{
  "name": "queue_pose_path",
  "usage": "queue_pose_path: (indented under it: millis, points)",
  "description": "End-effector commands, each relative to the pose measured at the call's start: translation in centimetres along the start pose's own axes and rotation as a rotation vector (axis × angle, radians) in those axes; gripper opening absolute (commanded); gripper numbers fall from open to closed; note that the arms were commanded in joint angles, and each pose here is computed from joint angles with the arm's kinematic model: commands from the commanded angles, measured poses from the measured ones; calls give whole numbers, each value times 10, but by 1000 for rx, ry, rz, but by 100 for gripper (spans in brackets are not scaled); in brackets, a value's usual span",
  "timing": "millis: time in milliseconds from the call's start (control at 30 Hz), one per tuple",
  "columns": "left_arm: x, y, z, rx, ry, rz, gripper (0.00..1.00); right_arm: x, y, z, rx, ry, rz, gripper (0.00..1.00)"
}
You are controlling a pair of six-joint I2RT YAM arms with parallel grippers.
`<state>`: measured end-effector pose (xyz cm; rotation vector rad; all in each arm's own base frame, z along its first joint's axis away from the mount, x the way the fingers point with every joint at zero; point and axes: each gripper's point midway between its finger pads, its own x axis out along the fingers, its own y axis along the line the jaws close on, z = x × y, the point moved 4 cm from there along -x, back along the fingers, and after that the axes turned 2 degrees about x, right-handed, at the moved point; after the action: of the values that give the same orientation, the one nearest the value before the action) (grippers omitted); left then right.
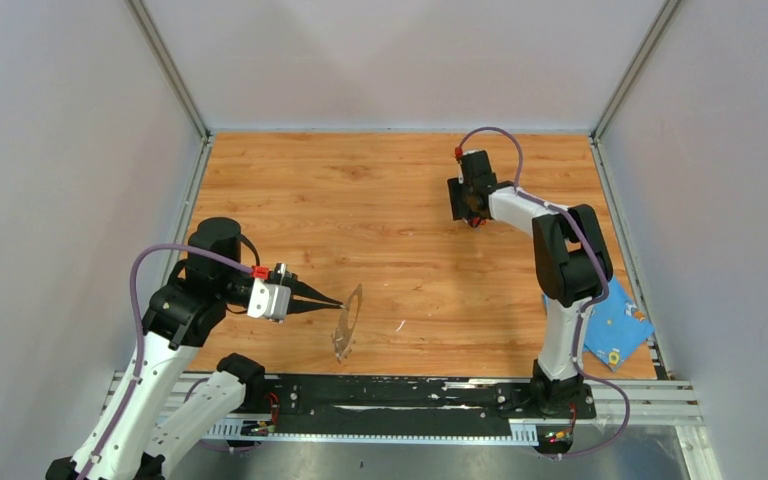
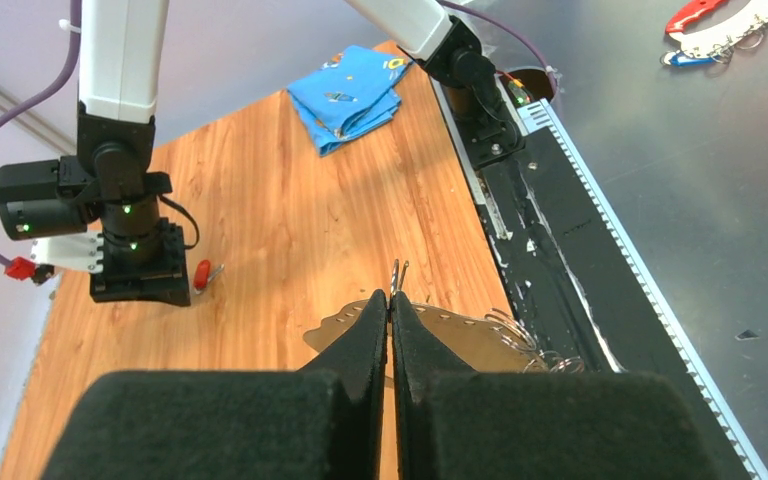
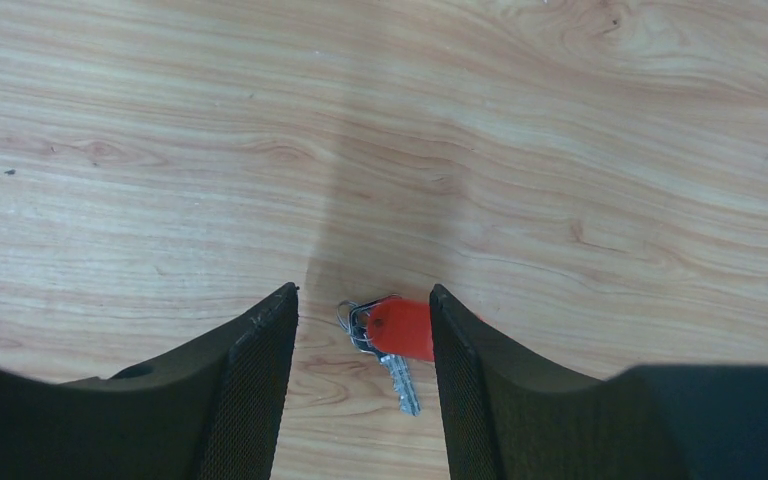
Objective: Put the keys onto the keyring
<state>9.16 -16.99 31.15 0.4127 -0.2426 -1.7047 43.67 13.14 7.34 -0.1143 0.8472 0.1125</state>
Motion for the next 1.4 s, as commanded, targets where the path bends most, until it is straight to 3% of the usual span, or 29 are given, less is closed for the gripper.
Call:
queue_pose_path:
  millis: [0, 300, 600, 800, 1000, 1233, 1367]
  points:
    - [1, -1, 5, 13, -15, -11, 0, 1, 1, -4, -4, 38, 160, 54]
    - [0, 0, 8, 20, -16, -8, 0, 0, -9, -14, 27, 60, 215, 40]
    - [0, 1, 10, 32, -22, -10, 0, 0, -13, -21, 46, 72, 225, 38]
    - [-1, 0, 11, 34, -19, -6, 0, 0, -14, -26, 62, 90, 226, 29]
    - [0, 1, 11, 38, -21, -9, 0, -8, -18, -29, 61, 86, 205, 32]
    - [0, 3, 12, 41, -18, -6, 0, -10, -18, -26, 80, 82, 210, 1]
    - [-1, 3, 14, 41, -17, -2, 0, -15, -12, -24, 95, 82, 253, 0]
